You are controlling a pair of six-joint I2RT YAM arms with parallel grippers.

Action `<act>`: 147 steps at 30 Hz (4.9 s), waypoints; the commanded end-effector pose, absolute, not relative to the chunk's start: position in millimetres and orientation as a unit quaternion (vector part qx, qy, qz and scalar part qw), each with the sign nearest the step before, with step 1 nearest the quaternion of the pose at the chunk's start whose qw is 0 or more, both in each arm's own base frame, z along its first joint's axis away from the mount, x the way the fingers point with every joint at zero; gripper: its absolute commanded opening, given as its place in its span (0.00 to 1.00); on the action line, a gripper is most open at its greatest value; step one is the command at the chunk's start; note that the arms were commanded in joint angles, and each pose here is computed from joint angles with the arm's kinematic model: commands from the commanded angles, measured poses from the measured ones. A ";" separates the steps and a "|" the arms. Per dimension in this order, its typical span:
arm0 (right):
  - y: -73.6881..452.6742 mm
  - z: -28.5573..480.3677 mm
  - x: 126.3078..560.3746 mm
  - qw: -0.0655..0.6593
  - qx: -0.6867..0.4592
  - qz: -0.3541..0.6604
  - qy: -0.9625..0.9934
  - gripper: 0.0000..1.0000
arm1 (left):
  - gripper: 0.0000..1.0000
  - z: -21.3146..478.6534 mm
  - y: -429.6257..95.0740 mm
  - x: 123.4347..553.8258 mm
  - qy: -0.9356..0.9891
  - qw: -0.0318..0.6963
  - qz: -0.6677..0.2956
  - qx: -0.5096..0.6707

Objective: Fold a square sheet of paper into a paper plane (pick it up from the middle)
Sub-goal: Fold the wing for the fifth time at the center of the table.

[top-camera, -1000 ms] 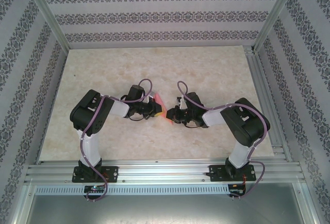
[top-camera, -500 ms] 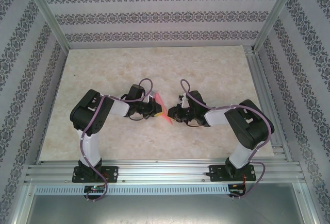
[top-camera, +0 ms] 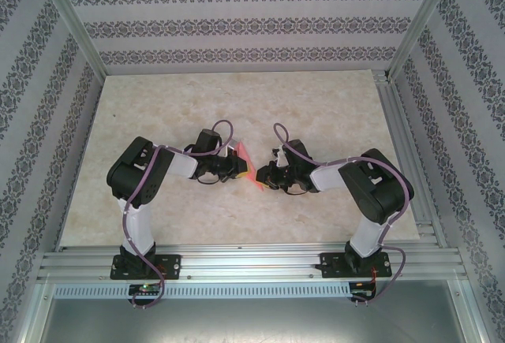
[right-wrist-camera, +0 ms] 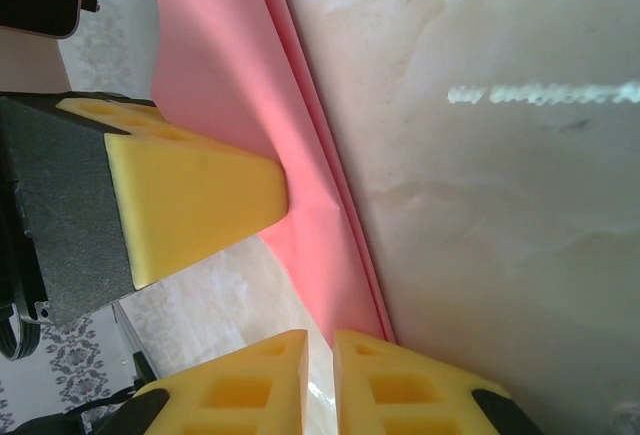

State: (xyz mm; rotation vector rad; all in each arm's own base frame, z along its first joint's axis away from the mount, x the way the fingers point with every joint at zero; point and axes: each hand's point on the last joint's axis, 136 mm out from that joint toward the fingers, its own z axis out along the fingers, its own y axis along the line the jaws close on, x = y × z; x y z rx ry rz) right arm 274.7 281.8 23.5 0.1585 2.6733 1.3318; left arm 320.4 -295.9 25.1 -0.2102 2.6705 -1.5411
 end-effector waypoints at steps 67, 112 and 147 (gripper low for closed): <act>287.8 69.4 265.1 0.072 -0.041 0.378 0.922 0.15 | 0.00 -14.7 -266.4 311.8 0.881 -0.004 -0.460 -0.114; 281.1 -29.4 258.8 -0.005 -0.010 0.315 0.949 0.12 | 0.07 101.5 -283.5 349.2 0.862 0.058 -0.492 -0.105; 277.4 -39.1 252.4 -0.015 -0.009 0.300 0.954 0.11 | 0.08 -0.2 -291.3 351.1 0.916 0.020 -0.375 -0.139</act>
